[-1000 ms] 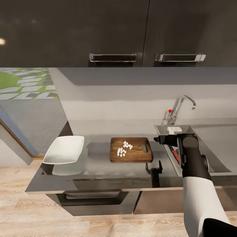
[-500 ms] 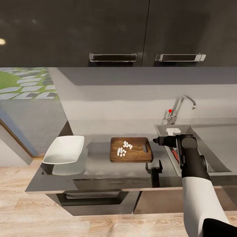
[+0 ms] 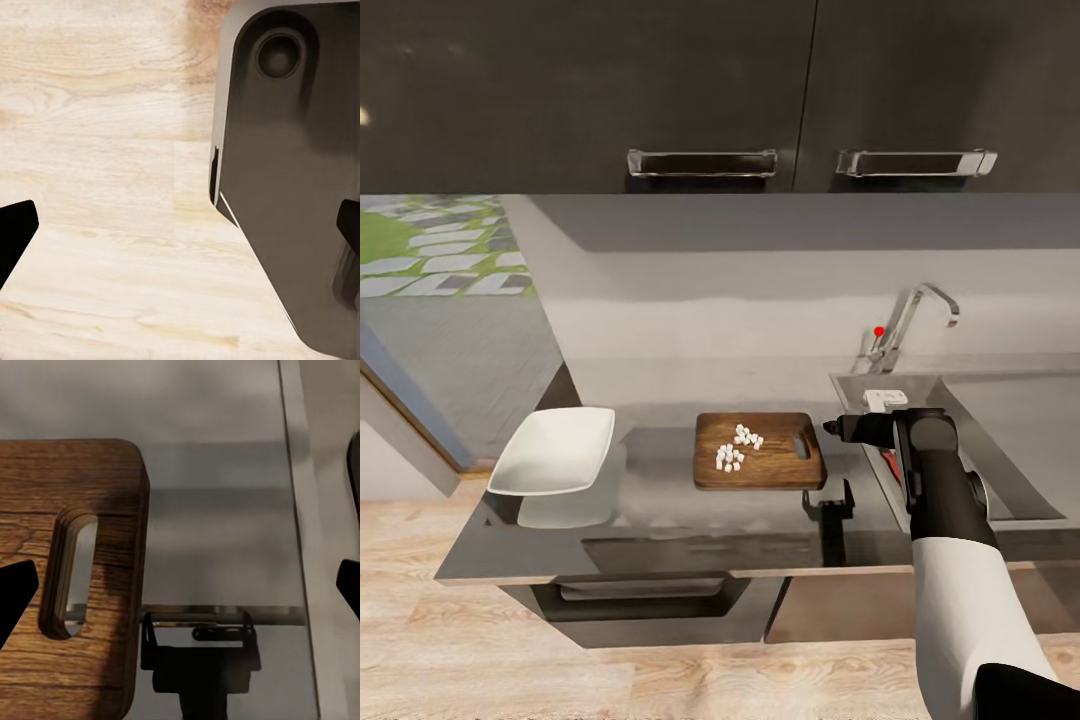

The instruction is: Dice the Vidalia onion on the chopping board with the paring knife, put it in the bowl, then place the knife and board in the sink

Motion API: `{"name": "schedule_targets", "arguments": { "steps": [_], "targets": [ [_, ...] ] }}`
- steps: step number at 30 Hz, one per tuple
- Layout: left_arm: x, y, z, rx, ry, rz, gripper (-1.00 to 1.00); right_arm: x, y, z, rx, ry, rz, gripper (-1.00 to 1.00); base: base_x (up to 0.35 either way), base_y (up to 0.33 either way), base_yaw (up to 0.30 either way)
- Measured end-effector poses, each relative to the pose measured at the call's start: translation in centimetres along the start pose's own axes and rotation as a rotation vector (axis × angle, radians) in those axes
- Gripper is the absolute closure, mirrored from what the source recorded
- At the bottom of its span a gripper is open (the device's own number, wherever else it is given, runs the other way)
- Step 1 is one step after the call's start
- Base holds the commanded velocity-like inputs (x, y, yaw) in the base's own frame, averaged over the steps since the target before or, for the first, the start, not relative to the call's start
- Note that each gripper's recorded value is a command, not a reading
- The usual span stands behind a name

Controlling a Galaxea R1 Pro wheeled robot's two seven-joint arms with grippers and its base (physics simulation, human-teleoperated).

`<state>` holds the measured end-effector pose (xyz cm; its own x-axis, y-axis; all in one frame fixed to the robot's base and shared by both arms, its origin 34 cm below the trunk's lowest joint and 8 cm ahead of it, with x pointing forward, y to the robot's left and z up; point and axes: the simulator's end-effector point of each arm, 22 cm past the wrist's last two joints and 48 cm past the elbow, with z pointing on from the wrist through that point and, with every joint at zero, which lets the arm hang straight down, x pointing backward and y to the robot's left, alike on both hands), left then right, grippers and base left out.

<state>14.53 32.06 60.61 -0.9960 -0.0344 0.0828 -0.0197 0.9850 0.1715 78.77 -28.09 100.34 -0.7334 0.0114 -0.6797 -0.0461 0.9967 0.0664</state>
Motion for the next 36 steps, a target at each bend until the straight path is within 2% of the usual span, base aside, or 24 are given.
{"name": "schedule_targets", "arguments": {
  "steps": [11, 21, 36],
  "targets": [
    [0.7, 0.0, 0.1, -0.001, 0.018, 0.003, -1.0, 0.9, -0.1, 0.9, -0.001, 0.018, 0.002, -1.0, 0.001, 0.0, 0.0],
    [1.4, -0.1, 0.2, 0.0, 0.034, 0.006, -1.0, 1.7, -0.1, 1.7, 0.0, 0.035, 0.003, -1.0, 0.126, 0.0, 0.0],
    [2.3, -0.1, 0.3, 0.0, 0.058, 0.01, -1.0, 2.9, -0.2, 2.9, -0.001, 0.06, 0.005, -1.0, 0.003, 0.032, 0.0]
  ]
}}
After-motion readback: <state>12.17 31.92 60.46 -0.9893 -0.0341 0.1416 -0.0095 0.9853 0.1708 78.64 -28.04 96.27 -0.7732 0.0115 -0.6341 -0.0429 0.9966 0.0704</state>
